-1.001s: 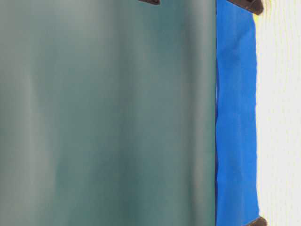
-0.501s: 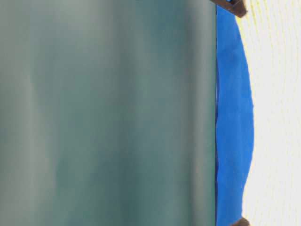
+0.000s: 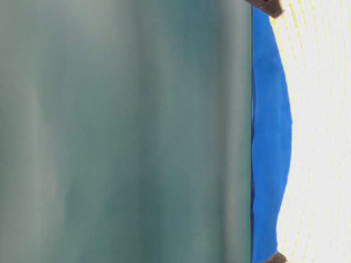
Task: Fold the yellow towel.
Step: 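Grasp top corners with both grippers and fold them down toward the bottom edge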
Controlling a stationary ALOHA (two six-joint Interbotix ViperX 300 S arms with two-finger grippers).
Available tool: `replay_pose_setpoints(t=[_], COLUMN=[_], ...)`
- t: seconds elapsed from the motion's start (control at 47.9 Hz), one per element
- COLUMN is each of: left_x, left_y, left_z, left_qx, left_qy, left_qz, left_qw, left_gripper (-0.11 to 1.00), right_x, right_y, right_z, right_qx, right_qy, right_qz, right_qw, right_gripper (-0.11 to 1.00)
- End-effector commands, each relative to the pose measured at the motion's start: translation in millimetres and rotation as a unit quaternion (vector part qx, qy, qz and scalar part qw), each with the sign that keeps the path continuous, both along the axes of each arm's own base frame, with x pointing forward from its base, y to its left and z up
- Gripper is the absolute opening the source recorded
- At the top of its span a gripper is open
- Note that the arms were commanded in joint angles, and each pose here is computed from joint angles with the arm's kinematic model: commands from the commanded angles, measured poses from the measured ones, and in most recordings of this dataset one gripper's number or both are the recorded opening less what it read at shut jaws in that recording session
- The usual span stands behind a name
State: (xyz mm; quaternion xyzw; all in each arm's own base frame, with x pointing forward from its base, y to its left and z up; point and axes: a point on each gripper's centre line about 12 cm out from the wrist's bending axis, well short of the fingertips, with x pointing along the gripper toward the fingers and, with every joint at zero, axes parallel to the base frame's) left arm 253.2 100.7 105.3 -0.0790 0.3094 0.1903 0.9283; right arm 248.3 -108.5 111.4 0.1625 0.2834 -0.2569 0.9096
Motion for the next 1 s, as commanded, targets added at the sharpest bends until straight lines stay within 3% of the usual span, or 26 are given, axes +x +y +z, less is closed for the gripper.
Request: replay_pose_setpoints(t=[0.0,0.375,0.626,0.814,0.98], left_x=[2.9,8.3,4.1,0.9,1.6], left_y=[-8.0,-71.0,-119.1,-144.1,-161.9], left_z=[6.8,21.5,22.8,22.5,21.5], left_qx=[-0.001,-0.028,-0.067,-0.095,-0.106], left_qy=[-0.018,-0.054,-0.060,-0.060,-0.056], left_qz=[-0.009,-0.104,-0.171,-0.201,-0.227], left_qw=[0.9998,0.9927,0.9811,0.9731,0.9665], left_gripper=[0.05,0.05,0.05,0.05,0.05], right_x=[2.5,-4.7,-4.7,-4.8,-2.4], right_y=[7.4,63.7,112.2,137.4,156.1], right_z=[7.6,15.6,14.3,11.3,10.4], right_qx=[0.001,0.044,0.071,0.098,0.111], right_qy=[-0.017,-0.046,-0.046,-0.039,-0.034], right_qz=[0.007,0.056,0.126,0.146,0.166], right_qw=[0.9998,0.9964,0.9884,0.9836,0.9792], right_gripper=[0.04,0.04,0.04,0.04,0.04])
